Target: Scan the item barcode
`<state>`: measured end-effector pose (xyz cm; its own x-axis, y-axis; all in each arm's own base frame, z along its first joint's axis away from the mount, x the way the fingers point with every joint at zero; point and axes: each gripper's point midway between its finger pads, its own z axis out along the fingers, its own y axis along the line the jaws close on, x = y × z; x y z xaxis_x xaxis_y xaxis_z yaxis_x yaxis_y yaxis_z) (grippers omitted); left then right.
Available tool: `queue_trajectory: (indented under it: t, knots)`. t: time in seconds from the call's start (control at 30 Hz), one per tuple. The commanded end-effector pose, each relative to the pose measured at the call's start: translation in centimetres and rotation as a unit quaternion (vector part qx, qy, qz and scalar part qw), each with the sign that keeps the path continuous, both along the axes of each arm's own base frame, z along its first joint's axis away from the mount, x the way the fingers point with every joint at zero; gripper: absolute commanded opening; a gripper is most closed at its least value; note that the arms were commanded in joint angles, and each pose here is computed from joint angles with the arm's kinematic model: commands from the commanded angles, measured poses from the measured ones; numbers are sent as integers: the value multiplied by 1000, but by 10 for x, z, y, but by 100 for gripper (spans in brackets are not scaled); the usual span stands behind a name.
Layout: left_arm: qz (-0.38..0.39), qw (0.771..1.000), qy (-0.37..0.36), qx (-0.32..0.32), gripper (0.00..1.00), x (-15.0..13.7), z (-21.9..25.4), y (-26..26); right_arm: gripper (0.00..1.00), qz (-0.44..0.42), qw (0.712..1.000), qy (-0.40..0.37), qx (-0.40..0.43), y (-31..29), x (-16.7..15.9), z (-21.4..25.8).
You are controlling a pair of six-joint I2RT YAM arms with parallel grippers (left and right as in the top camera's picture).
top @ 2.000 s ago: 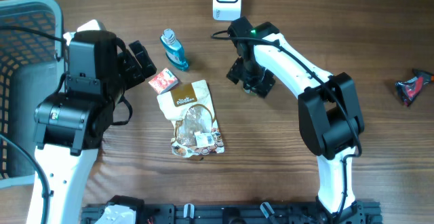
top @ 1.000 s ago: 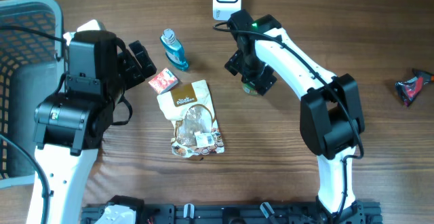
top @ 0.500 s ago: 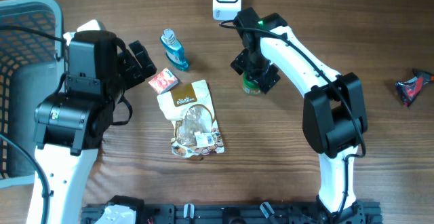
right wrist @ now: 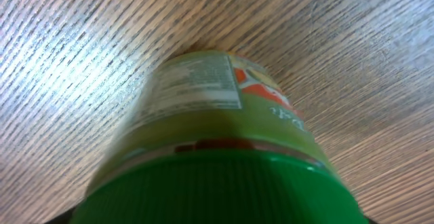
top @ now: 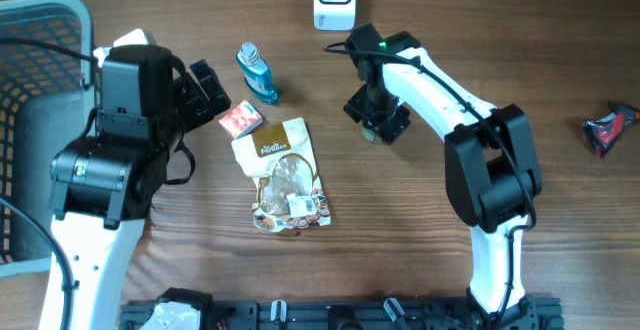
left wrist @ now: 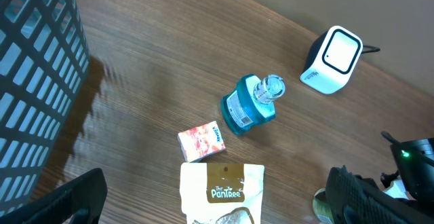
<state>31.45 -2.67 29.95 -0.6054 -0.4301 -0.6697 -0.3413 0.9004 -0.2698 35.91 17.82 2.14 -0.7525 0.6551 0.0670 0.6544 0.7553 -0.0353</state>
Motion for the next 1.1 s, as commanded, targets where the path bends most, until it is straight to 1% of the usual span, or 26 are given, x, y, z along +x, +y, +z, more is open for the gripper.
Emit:
queue_trajectory:
  t: [0.0,0.03,0.17,0.27,0.3,0.47,0.6,0.83,0.93,0.97,1.03,1.07]
  knots:
    - [2,1000,-13,7,100,-1,9,4,61,2,1000,9,-3,-1,-3,-6]
    - [2,1000,-13,7,100,-1,9,4,59,2,1000,9,-3,-1,-4,-6]
    - [2,1000,-13,7,100,-1,9,4,54,7,1000,17,14,4,-7,-5]
    - [2,1000,-13,7,100,-1,9,4,53,12,1000,19,16,5,-7,-5]
    - [2,1000,-13,7,100,-1,9,4,54,16,1000,18,14,4,-7,-5]
    - [2,1000,-13,7,100,-1,9,4,73,71,997,9,1,-2,-4,-5]
    - [2,1000,-13,7,100,-1,9,4,73,106,994,6,4,-2,-3,-5]
    - [2,1000,-13,7,100,-1,9,4,72,133,991,-3,-1,-3,1,-6]
    - [2,1000,-13,7,100,-1,9,4,77,138,990,-5,-14,-8,2,-6]
    - [2,1000,-13,7,100,-1,9,4,81,146,989,-4,-13,-8,2,-5]
    - [2,1000,-13,7,100,-1,9,4,86,146,989,5,-16,-10,-2,-3]
    - [2,1000,-13,7,100,-1,9,4,87,146,989,9,-18,-11,-3,-1]
